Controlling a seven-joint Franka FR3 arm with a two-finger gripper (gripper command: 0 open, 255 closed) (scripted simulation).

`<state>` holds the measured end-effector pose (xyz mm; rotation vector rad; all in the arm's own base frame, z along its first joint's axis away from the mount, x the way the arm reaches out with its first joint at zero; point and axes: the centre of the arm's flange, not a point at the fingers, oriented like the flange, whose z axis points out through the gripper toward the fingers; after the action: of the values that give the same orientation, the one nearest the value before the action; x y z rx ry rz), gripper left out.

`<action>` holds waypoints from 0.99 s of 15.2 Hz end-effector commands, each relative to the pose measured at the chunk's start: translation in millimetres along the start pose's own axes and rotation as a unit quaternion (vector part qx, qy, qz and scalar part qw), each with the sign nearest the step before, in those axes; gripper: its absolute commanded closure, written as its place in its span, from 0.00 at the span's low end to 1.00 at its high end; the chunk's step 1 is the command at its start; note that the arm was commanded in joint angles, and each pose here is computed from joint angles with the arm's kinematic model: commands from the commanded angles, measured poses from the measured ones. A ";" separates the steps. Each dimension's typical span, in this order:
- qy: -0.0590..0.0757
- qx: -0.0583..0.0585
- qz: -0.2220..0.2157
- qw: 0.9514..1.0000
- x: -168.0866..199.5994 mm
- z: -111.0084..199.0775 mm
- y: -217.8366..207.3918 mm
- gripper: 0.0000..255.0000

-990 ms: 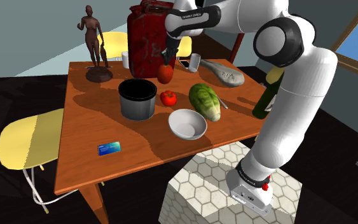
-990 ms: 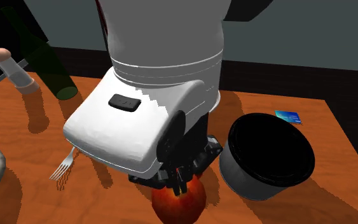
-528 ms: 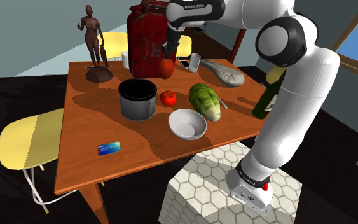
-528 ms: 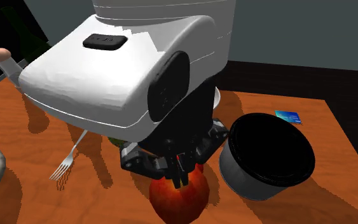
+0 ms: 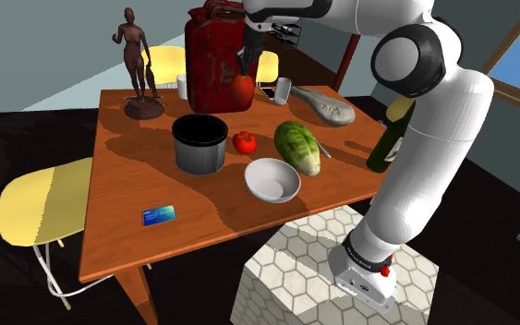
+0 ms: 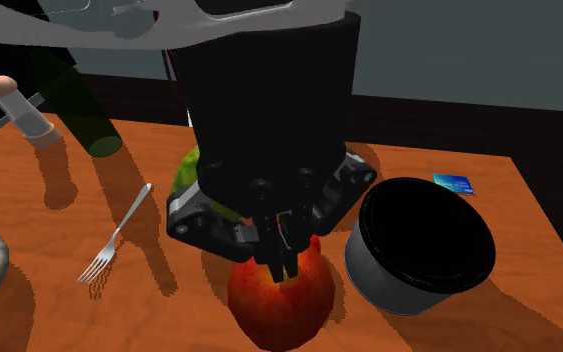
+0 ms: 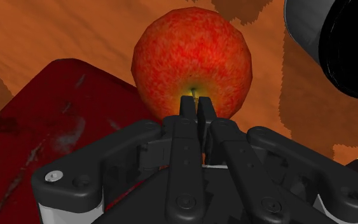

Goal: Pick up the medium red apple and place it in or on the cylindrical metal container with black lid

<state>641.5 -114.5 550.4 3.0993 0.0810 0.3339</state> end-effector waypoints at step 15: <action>0.000 0.000 0.000 1.000 14.0 -83.2 -22.7 1.00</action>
<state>636.8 -99.9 628.1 3.0992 0.0812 0.3338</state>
